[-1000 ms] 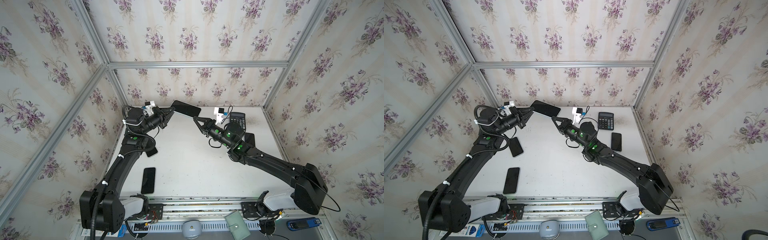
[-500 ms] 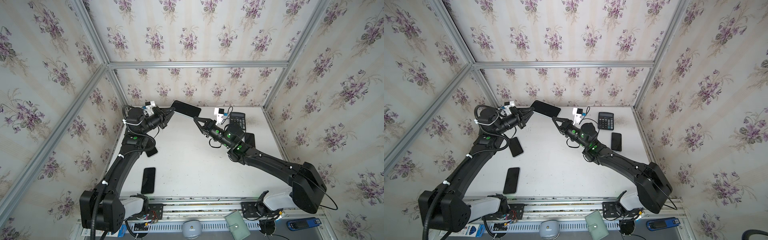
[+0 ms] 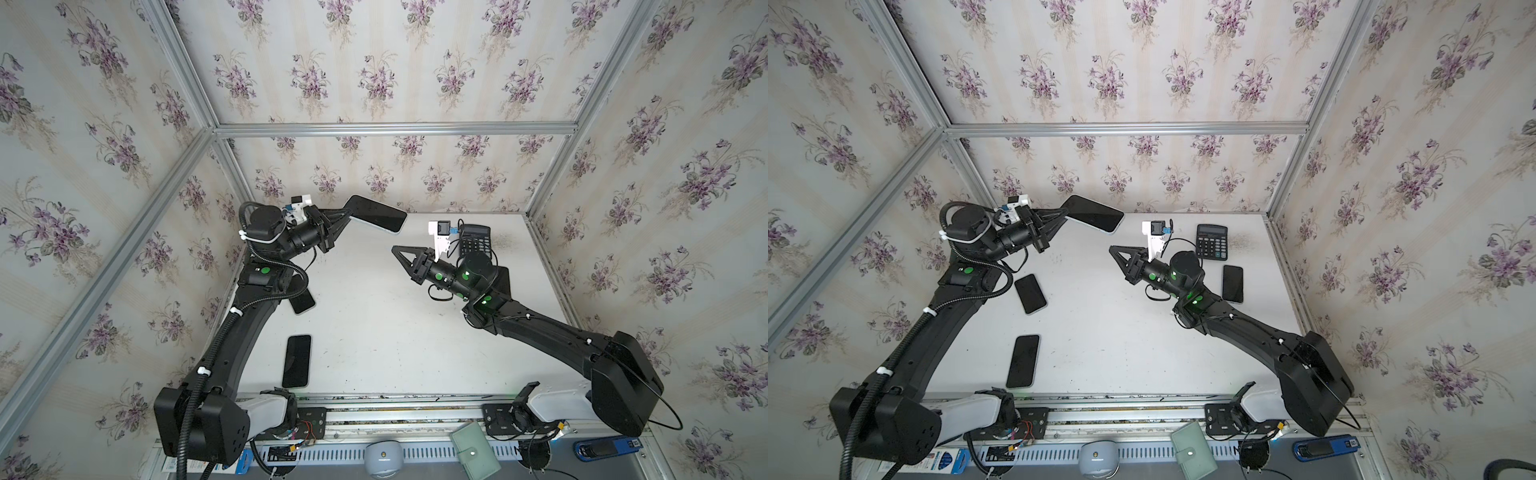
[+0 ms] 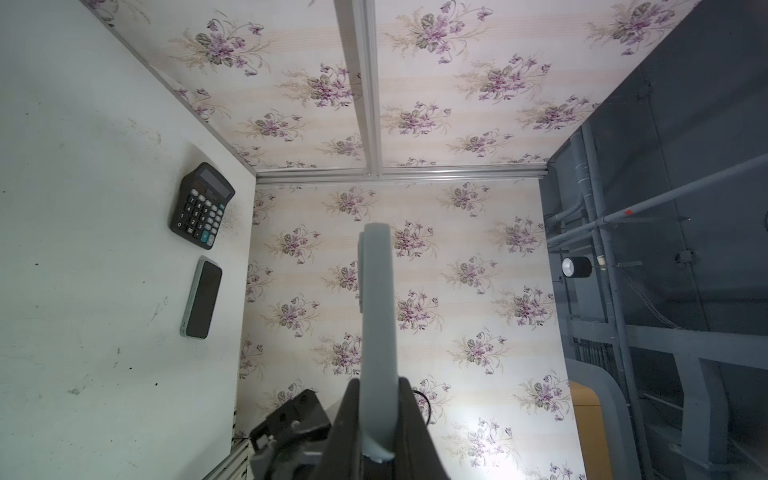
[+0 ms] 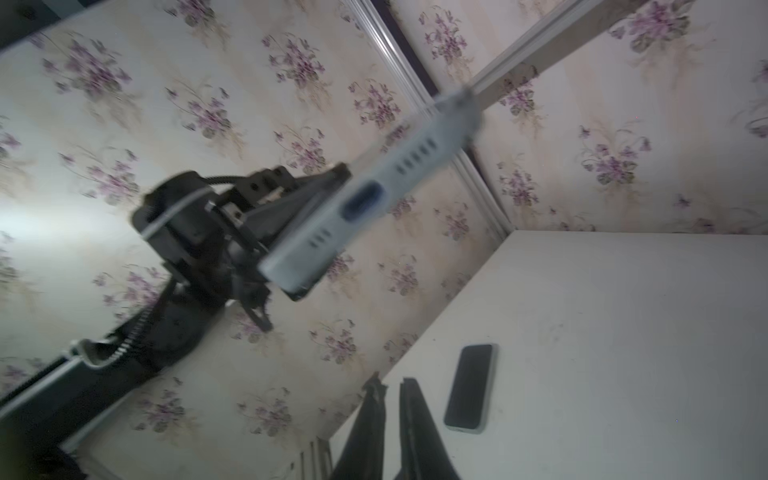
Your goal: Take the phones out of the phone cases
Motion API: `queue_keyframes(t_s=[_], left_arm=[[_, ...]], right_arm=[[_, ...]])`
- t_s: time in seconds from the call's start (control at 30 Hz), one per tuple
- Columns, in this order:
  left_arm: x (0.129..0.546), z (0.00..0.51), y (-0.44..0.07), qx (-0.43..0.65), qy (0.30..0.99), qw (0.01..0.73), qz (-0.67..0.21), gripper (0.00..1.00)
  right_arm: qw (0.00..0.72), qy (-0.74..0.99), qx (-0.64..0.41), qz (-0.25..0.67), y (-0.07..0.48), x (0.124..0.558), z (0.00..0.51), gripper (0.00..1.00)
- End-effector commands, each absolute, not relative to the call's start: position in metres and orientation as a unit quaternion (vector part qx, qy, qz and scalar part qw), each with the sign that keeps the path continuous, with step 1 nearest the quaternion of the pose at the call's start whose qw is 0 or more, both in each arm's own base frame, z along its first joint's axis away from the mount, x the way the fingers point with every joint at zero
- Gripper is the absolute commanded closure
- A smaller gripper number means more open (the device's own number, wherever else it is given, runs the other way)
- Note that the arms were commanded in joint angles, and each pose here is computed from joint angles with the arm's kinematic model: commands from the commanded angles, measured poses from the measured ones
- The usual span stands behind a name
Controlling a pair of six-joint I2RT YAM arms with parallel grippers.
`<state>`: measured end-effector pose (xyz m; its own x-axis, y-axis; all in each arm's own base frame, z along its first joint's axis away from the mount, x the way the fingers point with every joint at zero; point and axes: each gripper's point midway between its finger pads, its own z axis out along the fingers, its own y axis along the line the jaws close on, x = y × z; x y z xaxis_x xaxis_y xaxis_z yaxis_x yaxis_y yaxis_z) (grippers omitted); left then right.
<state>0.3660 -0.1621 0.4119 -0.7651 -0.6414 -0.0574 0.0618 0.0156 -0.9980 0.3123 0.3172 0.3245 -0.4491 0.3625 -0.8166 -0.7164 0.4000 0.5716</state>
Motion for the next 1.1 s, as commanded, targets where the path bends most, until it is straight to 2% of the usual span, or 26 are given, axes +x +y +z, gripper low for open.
queue_keyframes(t_s=[0.0,0.03,0.07,0.13,0.2,0.33,0.53,0.77,1.0,1.07], left_arm=[[0.358,0.429,-0.166,-0.195,0.649,0.261,-0.687,1.00],[0.358,0.431,-0.167,-0.190,0.650,0.262,-0.687,1.00],[0.358,0.432,-0.167,-0.187,0.651,0.264,-0.687,1.00],[0.357,0.435,-0.167,-0.175,0.653,0.273,-0.685,1.00],[0.356,0.441,-0.169,-0.154,0.655,0.284,-0.683,1.00],[0.354,0.449,-0.169,-0.115,0.666,0.319,-0.664,1.00],[0.364,0.437,-0.170,-0.133,0.658,0.312,-0.672,1.00],[0.367,0.437,-0.172,-0.136,0.655,0.311,-0.675,1.00],[0.367,0.436,-0.172,-0.138,0.655,0.311,-0.675,1.00],[0.367,0.436,-0.172,-0.138,0.655,0.311,-0.674,1.00]], right_arm=[[0.571,0.657,-0.178,0.459,0.303,0.320,0.328,1.00],[0.574,0.659,-0.181,0.450,0.299,0.323,0.328,1.00],[0.576,0.661,-0.181,0.446,0.295,0.325,0.329,0.96],[0.579,0.666,-0.164,0.440,0.280,0.329,0.333,0.82],[0.582,0.663,-0.137,0.451,0.263,0.330,0.338,0.60],[0.557,0.656,-0.112,0.497,0.242,0.329,0.358,0.41],[0.473,0.596,-0.058,0.646,0.264,0.320,0.395,0.39],[0.438,0.570,-0.072,0.691,0.307,0.297,0.412,0.36],[0.431,0.560,-0.055,0.706,0.310,0.300,0.408,0.50],[0.429,0.560,-0.054,0.707,0.311,0.301,0.408,0.51]])
